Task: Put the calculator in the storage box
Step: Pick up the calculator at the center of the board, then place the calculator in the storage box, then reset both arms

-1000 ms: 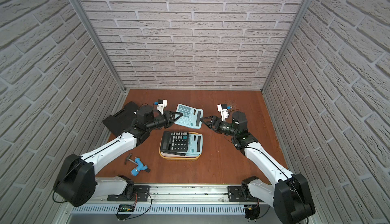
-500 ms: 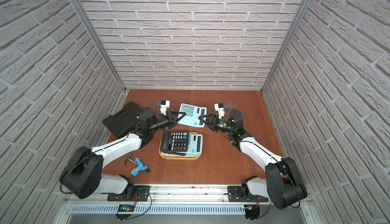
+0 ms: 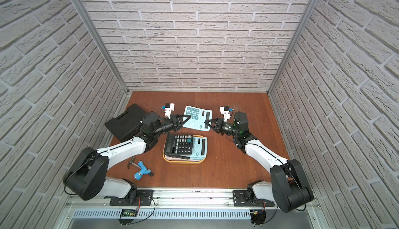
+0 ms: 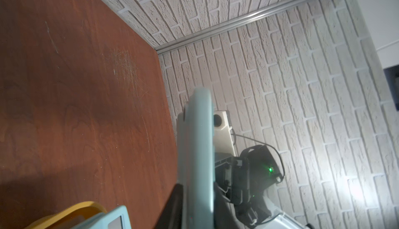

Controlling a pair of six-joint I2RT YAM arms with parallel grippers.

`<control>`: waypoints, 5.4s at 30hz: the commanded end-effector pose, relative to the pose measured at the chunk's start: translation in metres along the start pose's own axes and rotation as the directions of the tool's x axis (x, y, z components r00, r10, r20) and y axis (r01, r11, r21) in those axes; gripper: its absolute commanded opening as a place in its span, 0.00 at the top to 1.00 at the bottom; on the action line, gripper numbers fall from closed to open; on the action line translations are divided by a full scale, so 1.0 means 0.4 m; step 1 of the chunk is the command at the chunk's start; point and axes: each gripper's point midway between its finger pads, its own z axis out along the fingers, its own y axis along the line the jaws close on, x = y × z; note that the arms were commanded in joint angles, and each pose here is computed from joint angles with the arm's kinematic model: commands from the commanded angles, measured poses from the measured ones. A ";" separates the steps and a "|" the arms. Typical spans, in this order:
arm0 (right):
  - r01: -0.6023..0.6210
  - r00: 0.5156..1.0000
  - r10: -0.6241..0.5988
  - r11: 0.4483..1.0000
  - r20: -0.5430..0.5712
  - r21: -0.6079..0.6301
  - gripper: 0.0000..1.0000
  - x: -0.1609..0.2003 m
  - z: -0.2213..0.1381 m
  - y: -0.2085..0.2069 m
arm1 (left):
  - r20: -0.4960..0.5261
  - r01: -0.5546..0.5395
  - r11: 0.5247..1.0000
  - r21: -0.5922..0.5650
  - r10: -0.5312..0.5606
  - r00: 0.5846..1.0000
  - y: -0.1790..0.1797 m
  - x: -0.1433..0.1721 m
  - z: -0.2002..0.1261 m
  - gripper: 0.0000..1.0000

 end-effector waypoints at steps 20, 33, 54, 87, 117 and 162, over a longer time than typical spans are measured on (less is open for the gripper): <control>0.030 0.994 -0.007 0.977 -0.111 0.210 0.97 0.163 -0.077 0.030 | 0.038 -0.264 0.750 -0.606 0.359 0.933 0.039 -0.031 -0.327 0.02; 0.022 0.992 0.022 0.939 -0.123 0.342 0.97 0.232 -0.035 -0.034 | 0.037 -0.261 0.690 -0.675 0.384 0.922 0.080 -0.004 -0.404 0.02; -0.024 0.984 0.084 0.938 -0.160 0.346 0.90 0.272 0.021 -0.119 | 0.025 -0.255 0.704 -0.663 0.361 0.932 0.105 0.003 -0.384 0.02; 0.163 0.979 -0.068 0.834 -0.195 0.528 0.04 0.262 -0.103 -0.125 | 0.013 -0.270 0.689 -0.673 0.376 0.926 0.069 0.014 -0.418 0.02; 0.618 0.643 -0.749 0.383 -0.160 0.687 0.00 0.081 -0.346 -0.018 | 0.051 -0.311 0.438 -0.844 0.642 0.765 0.061 -0.009 -0.609 0.02; 0.173 0.486 -0.864 0.241 0.130 0.955 0.01 -0.272 -0.490 -0.437 | -0.164 -0.392 0.069 -0.917 0.831 0.532 0.487 -0.378 -0.578 0.02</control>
